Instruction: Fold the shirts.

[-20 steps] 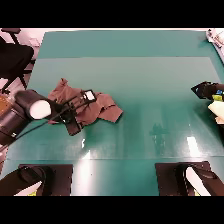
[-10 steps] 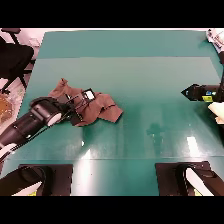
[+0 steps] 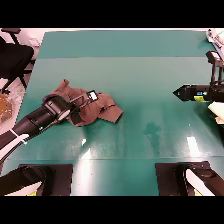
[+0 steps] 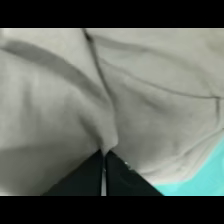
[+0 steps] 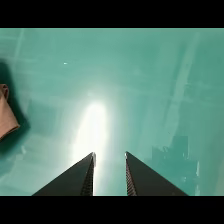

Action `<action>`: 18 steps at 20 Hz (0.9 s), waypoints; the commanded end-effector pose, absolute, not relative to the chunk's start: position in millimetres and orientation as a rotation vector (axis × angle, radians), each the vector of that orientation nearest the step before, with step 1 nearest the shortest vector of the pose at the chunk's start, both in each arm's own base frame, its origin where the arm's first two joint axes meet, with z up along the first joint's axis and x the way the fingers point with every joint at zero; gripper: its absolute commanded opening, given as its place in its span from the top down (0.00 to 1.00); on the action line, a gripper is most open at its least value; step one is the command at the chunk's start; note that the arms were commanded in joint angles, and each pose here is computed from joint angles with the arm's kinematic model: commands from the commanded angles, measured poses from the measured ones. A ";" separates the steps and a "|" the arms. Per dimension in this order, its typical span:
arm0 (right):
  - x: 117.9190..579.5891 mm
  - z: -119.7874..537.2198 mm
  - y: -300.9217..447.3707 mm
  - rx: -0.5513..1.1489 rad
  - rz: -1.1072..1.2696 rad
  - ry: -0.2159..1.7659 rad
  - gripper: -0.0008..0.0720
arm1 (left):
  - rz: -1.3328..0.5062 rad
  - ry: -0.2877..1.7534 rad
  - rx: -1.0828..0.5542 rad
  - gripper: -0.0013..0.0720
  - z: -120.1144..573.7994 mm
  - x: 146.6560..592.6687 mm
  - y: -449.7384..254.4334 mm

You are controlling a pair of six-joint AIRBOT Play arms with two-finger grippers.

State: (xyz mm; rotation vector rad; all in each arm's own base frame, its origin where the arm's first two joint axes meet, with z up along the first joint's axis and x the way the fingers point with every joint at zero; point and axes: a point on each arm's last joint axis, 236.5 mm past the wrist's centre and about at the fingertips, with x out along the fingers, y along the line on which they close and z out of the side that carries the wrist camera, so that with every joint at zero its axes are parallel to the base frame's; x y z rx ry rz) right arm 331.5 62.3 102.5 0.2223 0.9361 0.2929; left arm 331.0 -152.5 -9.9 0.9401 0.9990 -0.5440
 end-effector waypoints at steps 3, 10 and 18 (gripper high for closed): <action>309.6 58.5 121.9 0.378 0.474 1.200 0.44 | -0.500 0.962 0.926 0.95 38.4 348.0 -156.2; 319.0 9.3 239.0 0.648 0.639 1.363 0.16 | -0.472 0.900 0.922 0.95 67.2 361.8 -159.7; 306.7 -65.6 314.4 0.712 0.594 1.481 0.18 | -0.467 0.910 0.928 0.95 66.5 360.8 -157.2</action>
